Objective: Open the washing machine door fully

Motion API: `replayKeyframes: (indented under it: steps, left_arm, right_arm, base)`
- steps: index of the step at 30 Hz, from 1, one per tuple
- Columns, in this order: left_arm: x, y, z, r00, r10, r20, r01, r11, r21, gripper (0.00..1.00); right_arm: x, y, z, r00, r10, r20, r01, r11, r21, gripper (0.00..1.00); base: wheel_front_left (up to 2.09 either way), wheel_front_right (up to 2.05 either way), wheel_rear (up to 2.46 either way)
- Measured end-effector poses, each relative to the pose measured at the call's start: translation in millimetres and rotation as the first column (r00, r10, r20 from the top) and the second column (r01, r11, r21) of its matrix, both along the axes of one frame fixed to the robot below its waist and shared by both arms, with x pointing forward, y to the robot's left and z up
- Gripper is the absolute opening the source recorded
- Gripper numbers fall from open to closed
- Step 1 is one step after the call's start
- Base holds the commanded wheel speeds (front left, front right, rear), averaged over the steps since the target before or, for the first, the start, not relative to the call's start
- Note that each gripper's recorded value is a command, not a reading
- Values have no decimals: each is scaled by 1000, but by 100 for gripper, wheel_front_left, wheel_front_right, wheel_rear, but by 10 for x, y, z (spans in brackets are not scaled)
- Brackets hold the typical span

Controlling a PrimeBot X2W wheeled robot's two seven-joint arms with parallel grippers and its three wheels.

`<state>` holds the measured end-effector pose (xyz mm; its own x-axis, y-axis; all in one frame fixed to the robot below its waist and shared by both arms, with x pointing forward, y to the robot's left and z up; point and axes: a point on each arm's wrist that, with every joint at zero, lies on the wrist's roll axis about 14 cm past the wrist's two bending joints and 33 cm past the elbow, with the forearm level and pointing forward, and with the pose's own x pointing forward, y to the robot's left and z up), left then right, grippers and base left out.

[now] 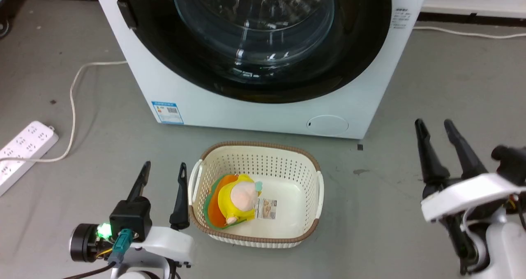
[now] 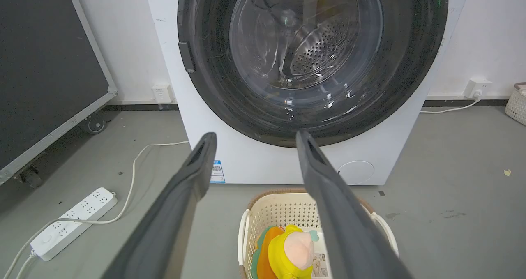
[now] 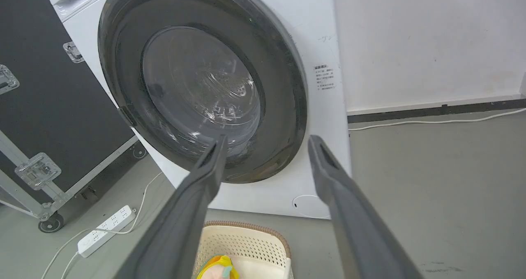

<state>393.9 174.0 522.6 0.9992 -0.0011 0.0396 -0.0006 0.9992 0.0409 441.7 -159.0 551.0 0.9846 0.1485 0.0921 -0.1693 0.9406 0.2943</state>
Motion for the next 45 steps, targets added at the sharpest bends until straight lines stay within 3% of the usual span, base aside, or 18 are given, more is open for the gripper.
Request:
replayKeyframes:
  steps: [4, 5, 6, 7, 8, 16, 29, 45]
  left_arm:
    - [41, 16, 0, 1000, 7, 8, -7, 1000, 1, 100]
    - [53, 20, -1, 1000, 8, 9, -8, 1000, 1, 100]
    - [66, 23, 2, 1000, 10, 13, -10, 1000, 2, 100]
    - [78, 26, 3, 1000, 11, 14, -11, 1000, 2, 100]
    - [87, 27, 1, 1000, 11, 16, -11, 1000, 3, 100]
    - [155, 43, -54, 1000, 17, 12, -17, 1000, 7, 100]
    - [227, 112, -160, 999, 39, 2, -39, 999, 16, 100]
    - [359, 195, -292, 998, 63, -4, -62, 997, 34, 100]
  right_arm:
    - [162, -18, -12, 1000, 3, -16, -2, 1000, 22, 100]
    - [206, -22, -11, 1000, 3, -17, -2, 1000, 25, 80]
    - [247, -22, -16, 1000, 4, -22, -3, 999, 32, 42]
    - [288, -22, -17, 1000, 5, -26, -3, 999, 43, 14]
    - [329, -28, -16, 1000, 3, -27, -2, 999, 53, 0]
    - [690, -95, -47, 997, -3, -82, 17, 985, 172, 0]
    - [1320, -142, -134, 978, 37, -207, 44, 926, 374, 0]
    - [2024, -68, -231, 927, 161, -338, 35, 861, 507, 0]
  base:
    - [0, 0, 0]
    - [0, 0, 0]
    - [0, 0, 0]
    - [0, 0, 0]
    - [0, 0, 0]
    - [0, 0, 0]
    - [0, 0, 0]
    - [0, 0, 0]
